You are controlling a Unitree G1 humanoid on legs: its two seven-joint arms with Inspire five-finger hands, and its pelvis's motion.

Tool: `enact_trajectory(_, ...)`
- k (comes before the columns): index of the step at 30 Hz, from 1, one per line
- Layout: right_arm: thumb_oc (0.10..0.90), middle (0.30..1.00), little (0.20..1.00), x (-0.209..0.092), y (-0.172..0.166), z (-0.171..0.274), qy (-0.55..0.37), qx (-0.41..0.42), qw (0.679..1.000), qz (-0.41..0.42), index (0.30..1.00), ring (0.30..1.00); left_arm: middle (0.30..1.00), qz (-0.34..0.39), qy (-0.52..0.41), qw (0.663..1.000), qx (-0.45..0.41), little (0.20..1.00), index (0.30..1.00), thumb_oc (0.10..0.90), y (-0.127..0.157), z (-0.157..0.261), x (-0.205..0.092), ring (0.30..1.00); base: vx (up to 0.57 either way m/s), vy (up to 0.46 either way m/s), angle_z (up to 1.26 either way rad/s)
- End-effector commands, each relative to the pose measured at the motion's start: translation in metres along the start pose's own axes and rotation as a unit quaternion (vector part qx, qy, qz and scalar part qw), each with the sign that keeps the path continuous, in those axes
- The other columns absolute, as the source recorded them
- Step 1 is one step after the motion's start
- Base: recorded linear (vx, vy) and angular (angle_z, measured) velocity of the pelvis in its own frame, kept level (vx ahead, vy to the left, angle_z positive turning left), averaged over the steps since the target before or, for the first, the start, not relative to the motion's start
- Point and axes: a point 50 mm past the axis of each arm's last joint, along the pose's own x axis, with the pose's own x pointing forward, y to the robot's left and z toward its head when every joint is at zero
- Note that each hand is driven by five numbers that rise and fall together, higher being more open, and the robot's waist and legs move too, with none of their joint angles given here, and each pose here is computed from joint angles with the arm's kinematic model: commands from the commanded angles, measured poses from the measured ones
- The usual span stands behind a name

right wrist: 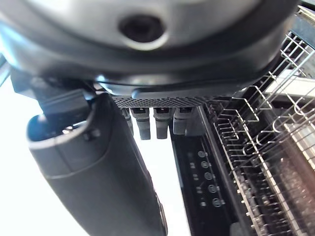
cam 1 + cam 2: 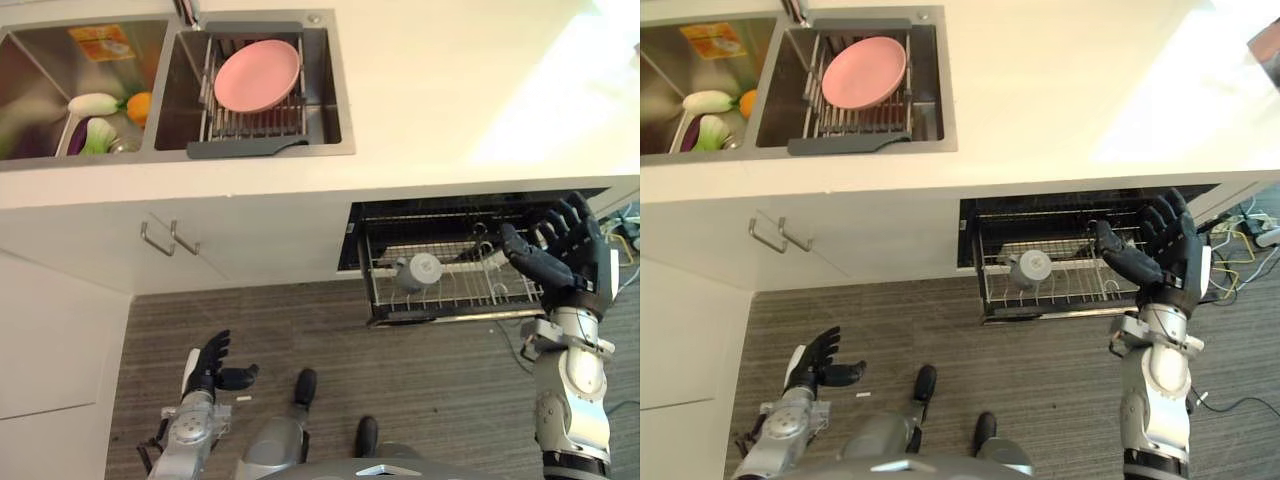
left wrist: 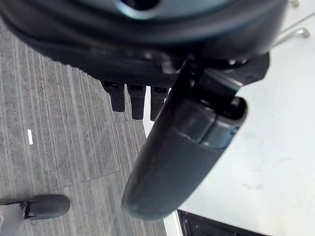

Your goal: Place the dishes in the dishwasher.

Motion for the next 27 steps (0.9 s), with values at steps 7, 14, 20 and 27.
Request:
enact_trajectory(7,0.8,0.9,0.9,0.012,0.047,0.091,-0.276,0.105,0.952,0.083,0.9,0.9,0.9,0.044,0.018,0.999,0.02,0.9,0.9,0.8,0.011,-0.015,-0.001,0.9,-0.02,-0.017,-0.1)
enact_trajectory(14,0.8,0.9,0.9,0.018,0.077,0.127,-0.363,0.074,0.92,0.125,0.9,0.9,0.9,0.065,-0.038,0.997,0.017,0.9,0.9,0.8,0.014,0.012,0.008,0.9,-0.15,-0.006,0.44)
enact_trajectory(20,0.8,0.9,0.9,0.023,0.064,0.137,-0.383,0.032,0.918,0.101,0.9,0.9,0.9,0.056,-0.055,0.997,0.022,0.9,0.9,0.8,0.005,0.023,0.012,0.9,-0.01,0.181,0.65)
enact_trajectory(27,0.8,0.9,0.9,0.021,0.065,0.136,-0.388,-0.026,0.917,0.091,0.9,0.9,0.9,0.024,-0.052,0.997,0.054,0.9,0.9,0.8,-0.011,0.019,0.011,0.9,0.2,0.296,0.41)
